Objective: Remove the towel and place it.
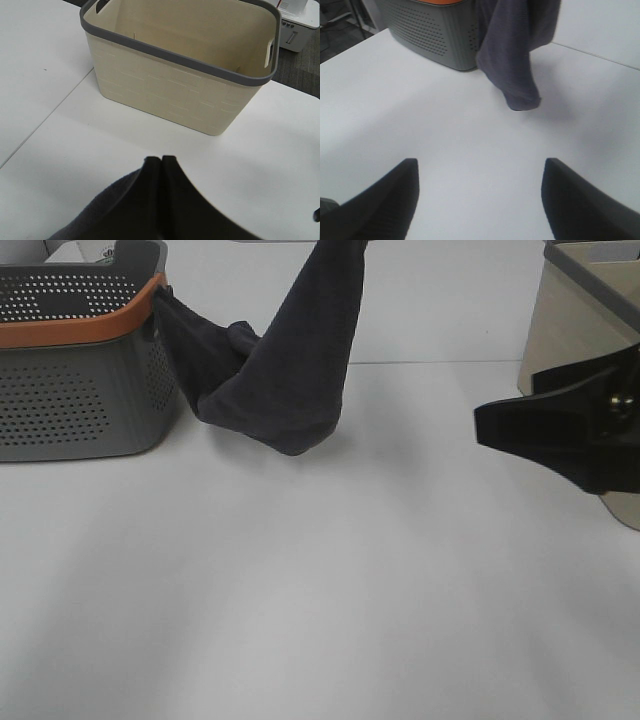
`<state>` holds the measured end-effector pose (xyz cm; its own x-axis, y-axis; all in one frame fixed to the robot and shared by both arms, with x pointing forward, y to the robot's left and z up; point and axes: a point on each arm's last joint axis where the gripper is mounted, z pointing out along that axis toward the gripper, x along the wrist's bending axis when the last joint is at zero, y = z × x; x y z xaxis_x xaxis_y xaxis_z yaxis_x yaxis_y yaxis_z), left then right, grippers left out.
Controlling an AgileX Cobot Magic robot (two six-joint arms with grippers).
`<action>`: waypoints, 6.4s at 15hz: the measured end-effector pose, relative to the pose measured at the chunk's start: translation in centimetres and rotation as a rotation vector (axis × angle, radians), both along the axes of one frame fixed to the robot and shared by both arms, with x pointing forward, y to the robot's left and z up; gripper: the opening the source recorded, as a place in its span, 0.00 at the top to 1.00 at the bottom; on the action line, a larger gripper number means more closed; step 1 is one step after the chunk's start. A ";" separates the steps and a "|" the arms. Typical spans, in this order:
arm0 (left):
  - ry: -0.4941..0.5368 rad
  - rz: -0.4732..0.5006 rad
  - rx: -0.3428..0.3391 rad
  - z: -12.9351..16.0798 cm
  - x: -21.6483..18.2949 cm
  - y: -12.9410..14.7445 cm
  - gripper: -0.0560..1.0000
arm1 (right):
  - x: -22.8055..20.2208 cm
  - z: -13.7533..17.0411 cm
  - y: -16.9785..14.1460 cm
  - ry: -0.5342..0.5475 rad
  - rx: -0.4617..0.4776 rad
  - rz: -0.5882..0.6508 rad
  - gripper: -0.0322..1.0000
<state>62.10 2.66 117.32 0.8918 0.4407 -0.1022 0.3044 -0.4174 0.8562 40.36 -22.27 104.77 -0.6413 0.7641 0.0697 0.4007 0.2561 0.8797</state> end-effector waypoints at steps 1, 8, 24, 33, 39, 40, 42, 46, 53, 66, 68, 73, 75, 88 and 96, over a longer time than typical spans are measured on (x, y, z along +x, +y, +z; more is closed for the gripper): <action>0.004 -0.005 0.008 0.0 -0.1 0.0 0.95 | 1.1 -0.7 0.5 0.002 0.015 0.037 0.31; -0.070 0.012 0.083 1.7 -1.0 1.3 0.95 | 8.2 -8.6 3.3 -0.006 -0.089 0.308 0.34; -0.067 0.009 0.082 1.7 -1.1 1.3 0.95 | 21.1 -17.5 9.2 0.204 0.041 0.303 0.34; -0.069 0.010 0.081 1.8 -1.1 1.3 0.95 | 21.7 -17.9 10.7 0.357 0.112 0.206 0.95; -0.061 0.113 0.052 2.1 -0.5 1.7 0.95 | 19.6 -12.5 9.5 0.397 -0.126 0.319 0.95; -0.054 0.127 0.037 2.3 -0.5 1.7 0.95 | 19.2 -10.5 9.1 0.370 -0.172 0.318 0.95; -0.042 0.155 0.010 2.4 -0.3 1.7 0.95 | 18.2 -6.5 7.9 0.299 -0.278 0.295 0.95; -0.019 0.265 -0.104 3.3 0.2 1.8 0.95 | 15.3 2.8 2.9 0.104 -0.363 0.164 0.95; -0.054 0.583 -0.039 4.1 1.3 4.5 0.95 | 12.9 4.6 -0.2 0.076 -0.705 0.234 0.95; 0.076 0.959 -0.082 -3.7 4.1 5.7 0.95 | 18.6 10.0 -0.3 -0.326 -0.529 -0.207 0.95; 0.027 0.977 -0.097 -4.4 4.5 5.8 0.95 | 20.1 8.8 -0.1 -0.288 -0.403 -0.287 0.95; -0.039 0.955 -0.225 -6.1 7.8 7.4 0.95 | 24.6 5.8 0.4 -0.254 -0.380 -0.312 0.95; -0.103 0.940 -0.273 -6.9 9.6 9.0 0.95 | 27.9 5.9 -0.5 -0.283 -0.326 -0.370 0.95; 0.036 0.686 -0.052 -20.1 1.2 7.3 0.95 | 18.0 -5.4 -2.9 -0.076 -0.371 -0.381 0.95; 0.105 0.627 0.083 -24.4 -2.8 8.7 0.95 | 11.5 -11.5 -3.6 0.042 -0.495 -0.270 0.95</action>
